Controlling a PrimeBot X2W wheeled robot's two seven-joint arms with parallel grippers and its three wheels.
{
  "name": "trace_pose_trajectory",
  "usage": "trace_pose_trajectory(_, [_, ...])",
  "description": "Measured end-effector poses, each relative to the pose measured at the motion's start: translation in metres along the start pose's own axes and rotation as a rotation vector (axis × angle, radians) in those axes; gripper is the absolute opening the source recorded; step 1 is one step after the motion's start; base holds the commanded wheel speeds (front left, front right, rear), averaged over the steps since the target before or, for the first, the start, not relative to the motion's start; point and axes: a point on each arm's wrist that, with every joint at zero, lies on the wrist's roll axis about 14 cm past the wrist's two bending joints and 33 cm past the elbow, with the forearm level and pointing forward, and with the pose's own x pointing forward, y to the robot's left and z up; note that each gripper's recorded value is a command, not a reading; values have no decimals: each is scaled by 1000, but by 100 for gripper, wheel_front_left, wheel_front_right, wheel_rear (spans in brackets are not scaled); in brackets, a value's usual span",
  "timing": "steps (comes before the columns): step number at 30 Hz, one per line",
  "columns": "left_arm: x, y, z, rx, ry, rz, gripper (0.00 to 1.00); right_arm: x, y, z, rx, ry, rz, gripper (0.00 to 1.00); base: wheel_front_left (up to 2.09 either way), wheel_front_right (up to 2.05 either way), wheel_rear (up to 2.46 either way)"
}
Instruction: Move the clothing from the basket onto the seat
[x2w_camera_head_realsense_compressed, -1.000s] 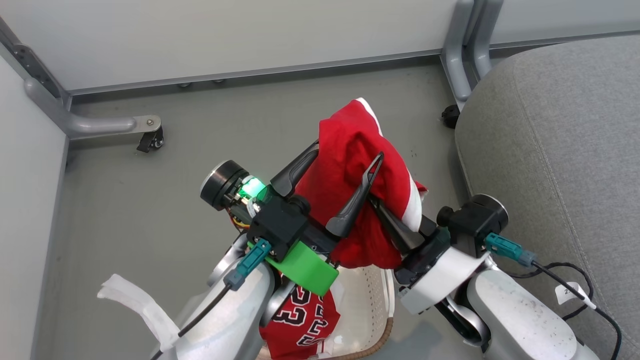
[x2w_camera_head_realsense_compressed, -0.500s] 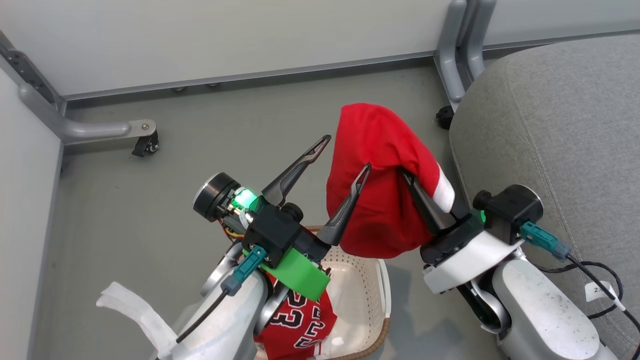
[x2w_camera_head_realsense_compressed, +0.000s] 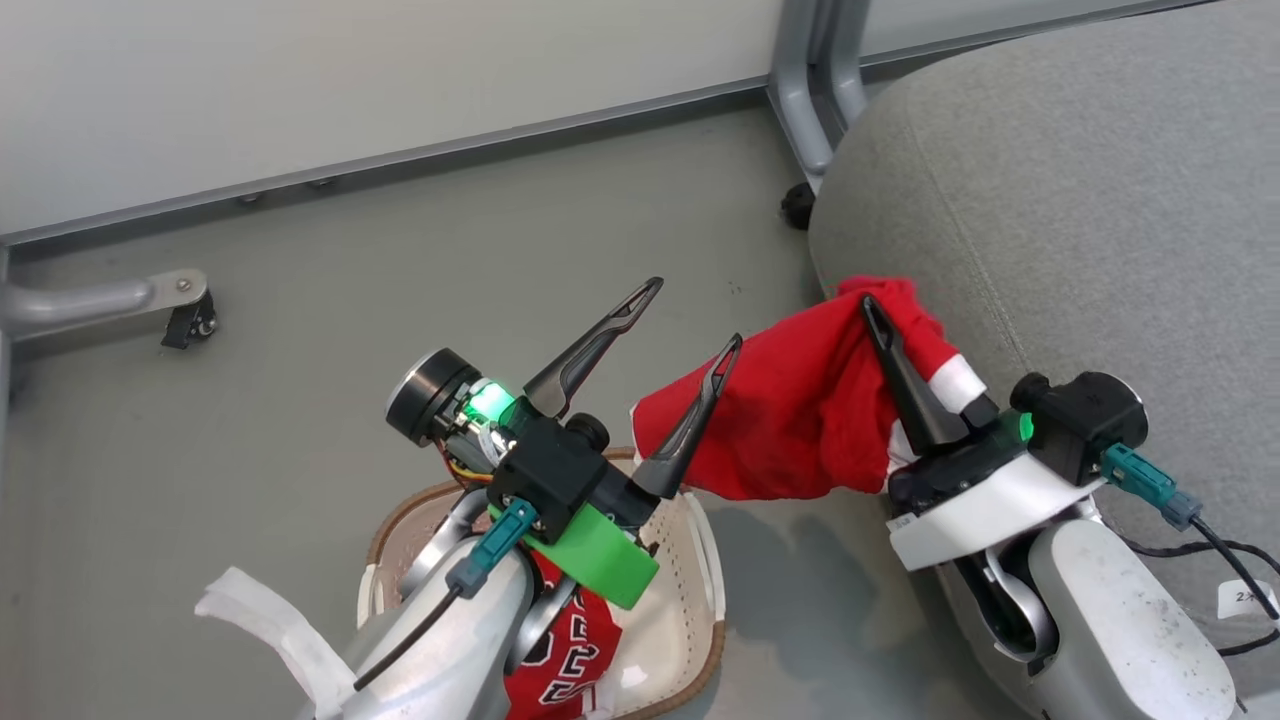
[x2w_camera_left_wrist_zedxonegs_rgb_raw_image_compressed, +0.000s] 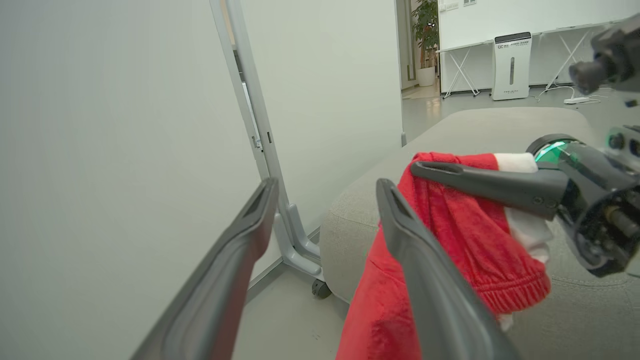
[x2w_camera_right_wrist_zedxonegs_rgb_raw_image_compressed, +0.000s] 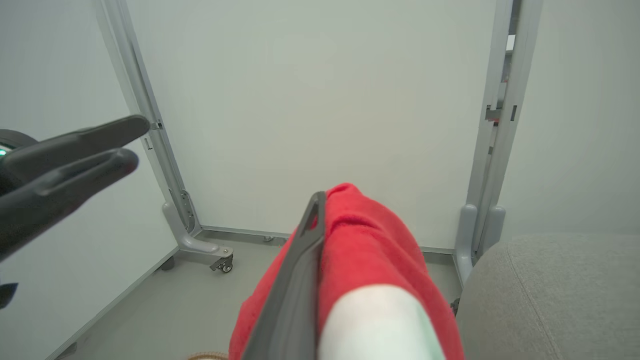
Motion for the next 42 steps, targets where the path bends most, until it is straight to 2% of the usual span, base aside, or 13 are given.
trace_pose_trajectory(14, [27, -42, -22, -65, 14, -153, 100, -61, -75, 11, -68, 9, -294, 0, 0, 0, 0])
trace_pose_trajectory(23, [35, -49, -33, -96, 20, -186, 100, -80, -97, 8, -90, 29, -385, 0, 0, 0, 0])
trace_pose_trajectory(29, [40, -47, -41, -106, 23, -194, 100, -61, -114, 31, -163, -32, -389, 0, 0, 0, 0])
trace_pose_trajectory(42, [53, -25, -88, -130, 55, -205, 100, 14, -177, 102, -396, -218, -390, 0, 0, 0, 0])
